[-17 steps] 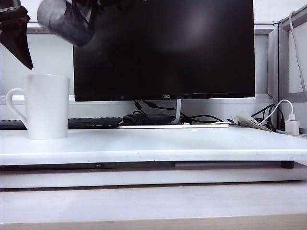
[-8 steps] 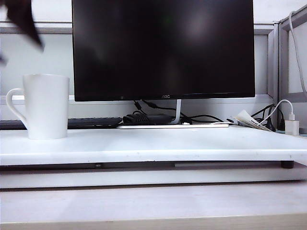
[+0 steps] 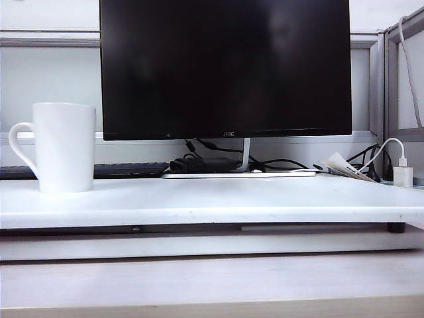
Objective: Carefully pick up the black cup and pour some water from the black cup into the white cup.
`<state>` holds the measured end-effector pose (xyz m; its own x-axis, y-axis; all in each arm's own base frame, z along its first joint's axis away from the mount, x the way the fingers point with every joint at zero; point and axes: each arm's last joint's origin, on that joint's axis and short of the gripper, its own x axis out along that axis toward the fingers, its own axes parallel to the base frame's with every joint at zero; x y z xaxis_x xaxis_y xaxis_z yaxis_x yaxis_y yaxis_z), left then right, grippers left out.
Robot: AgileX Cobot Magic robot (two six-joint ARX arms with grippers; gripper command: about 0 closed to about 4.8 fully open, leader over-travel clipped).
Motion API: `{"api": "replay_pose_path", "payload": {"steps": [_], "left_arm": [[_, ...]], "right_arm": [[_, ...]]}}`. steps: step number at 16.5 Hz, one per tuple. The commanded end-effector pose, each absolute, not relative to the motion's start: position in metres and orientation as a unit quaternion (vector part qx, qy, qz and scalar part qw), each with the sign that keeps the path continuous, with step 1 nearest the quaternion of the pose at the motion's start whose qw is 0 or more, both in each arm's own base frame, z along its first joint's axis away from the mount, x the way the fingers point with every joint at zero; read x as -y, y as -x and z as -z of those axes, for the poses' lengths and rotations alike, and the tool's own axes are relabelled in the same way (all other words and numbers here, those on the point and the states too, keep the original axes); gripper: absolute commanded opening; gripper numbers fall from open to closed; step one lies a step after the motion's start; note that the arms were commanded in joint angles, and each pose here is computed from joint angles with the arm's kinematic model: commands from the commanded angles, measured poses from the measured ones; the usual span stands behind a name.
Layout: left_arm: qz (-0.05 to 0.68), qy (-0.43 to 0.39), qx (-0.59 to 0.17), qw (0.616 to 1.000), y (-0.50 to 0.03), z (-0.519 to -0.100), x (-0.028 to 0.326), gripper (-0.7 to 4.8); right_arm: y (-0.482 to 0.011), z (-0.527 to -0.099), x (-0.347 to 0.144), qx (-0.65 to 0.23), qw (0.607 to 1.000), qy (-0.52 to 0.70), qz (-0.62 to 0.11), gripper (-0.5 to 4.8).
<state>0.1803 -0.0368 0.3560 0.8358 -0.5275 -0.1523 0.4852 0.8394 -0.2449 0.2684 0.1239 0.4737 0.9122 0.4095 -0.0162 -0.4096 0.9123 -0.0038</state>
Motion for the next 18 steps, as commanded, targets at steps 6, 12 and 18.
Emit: {"api": "replay_pose_path", "payload": {"steps": [6,12,18], "left_arm": [[0.363,-0.016,-0.122,0.924,-0.178,-0.343,0.086,4.79],[0.376,-0.029,-0.178,0.909,-0.220,-0.308,0.113,4.79],[0.374,-0.032,-0.171,0.911,-0.223,-0.307,0.114,4.79]], "right_arm": [[-0.262,-0.262,-0.123,-0.063,0.972,-0.092,-0.208,-0.06],[-0.313,-0.175,-0.148,-0.132,0.966,-0.075,-0.208,-0.06],[-0.328,-0.169,-0.154,-0.120,0.972,-0.028,-0.201,-0.06]]}}
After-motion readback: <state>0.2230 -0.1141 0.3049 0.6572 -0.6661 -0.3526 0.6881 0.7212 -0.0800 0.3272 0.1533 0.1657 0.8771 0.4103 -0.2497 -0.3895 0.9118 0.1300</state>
